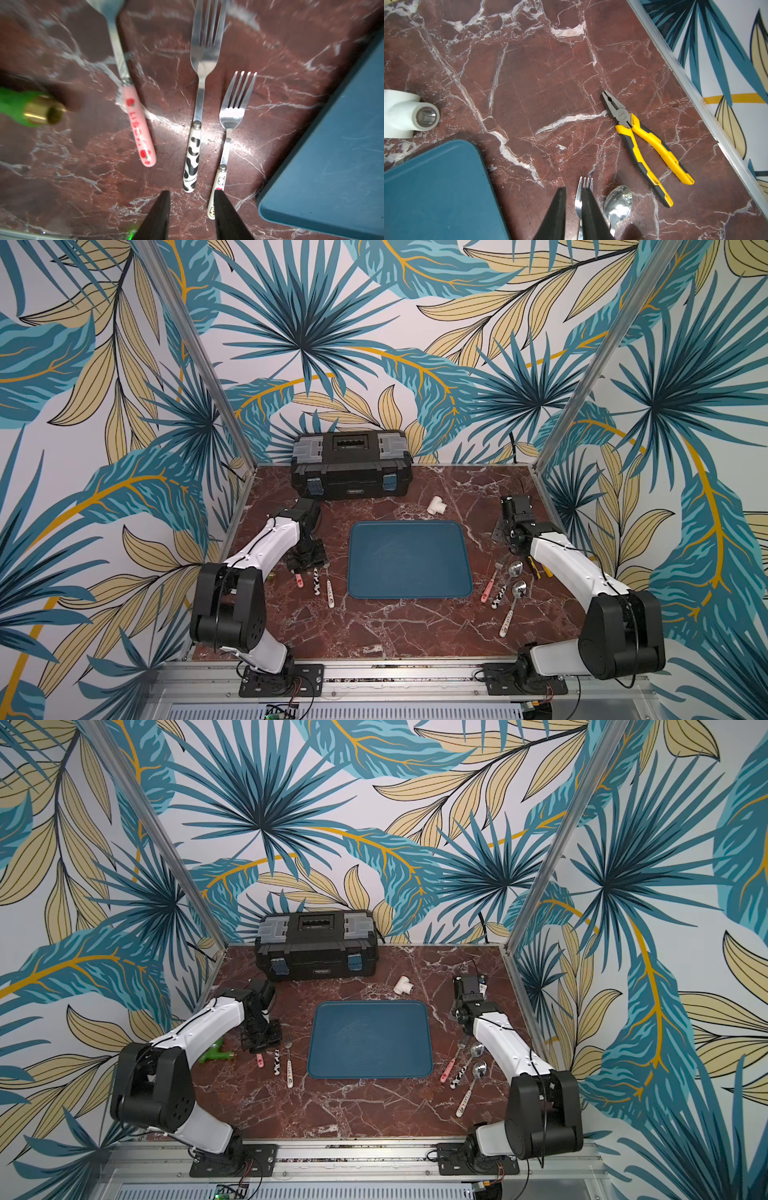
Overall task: Set the spoon and fork side by side
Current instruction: Pick up the fork at the center of the board.
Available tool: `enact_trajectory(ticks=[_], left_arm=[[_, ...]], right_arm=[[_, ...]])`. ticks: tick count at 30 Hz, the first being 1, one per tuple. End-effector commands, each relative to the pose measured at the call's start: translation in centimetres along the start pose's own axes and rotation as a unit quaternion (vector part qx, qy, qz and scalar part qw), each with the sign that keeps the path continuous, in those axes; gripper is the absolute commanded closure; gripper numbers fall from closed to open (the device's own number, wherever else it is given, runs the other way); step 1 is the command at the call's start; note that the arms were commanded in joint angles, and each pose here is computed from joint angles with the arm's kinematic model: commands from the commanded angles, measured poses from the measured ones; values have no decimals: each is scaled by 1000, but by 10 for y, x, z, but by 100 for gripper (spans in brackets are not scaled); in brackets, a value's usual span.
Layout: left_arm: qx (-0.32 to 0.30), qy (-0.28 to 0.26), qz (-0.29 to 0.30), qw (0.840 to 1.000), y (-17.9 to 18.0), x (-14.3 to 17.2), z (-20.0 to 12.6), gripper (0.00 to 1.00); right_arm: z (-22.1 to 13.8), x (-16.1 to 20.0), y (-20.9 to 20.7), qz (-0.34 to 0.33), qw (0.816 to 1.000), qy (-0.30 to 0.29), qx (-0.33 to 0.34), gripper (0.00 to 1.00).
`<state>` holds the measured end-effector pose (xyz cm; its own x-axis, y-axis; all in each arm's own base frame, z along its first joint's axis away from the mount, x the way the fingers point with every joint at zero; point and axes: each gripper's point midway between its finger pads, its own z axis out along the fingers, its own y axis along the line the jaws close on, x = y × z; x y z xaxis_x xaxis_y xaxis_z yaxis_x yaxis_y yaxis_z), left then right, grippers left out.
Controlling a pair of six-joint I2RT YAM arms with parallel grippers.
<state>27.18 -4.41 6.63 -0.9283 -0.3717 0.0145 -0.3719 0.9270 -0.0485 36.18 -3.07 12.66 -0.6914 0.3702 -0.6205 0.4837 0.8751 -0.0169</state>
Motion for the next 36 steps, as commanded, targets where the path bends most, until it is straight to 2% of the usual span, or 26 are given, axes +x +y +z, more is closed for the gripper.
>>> enact_trajectory(ticks=[1, 4, 16, 31, 36], left_arm=[[19, 7, -5, 1000, -7, 0, 6, 60], [7, 21, -1, 1000, -4, -3, 21, 60], [-19, 10, 2, 1000, 4, -14, 47, 60], [-44, 19, -34, 998, 17, -6, 64, 85], [-55, 14, -34, 998, 22, -7, 62, 89]], right_arm=[[3, 8, 3, -9, 1000, 18, -5, 78], [3, 8, 5, -7, 1000, 16, -11, 78], [7, 11, 9, -6, 1000, 20, -19, 79], [2, 8, 5, -4, 1000, 12, -16, 82], [1, 8, 7, -2, 1000, 12, -20, 82]])
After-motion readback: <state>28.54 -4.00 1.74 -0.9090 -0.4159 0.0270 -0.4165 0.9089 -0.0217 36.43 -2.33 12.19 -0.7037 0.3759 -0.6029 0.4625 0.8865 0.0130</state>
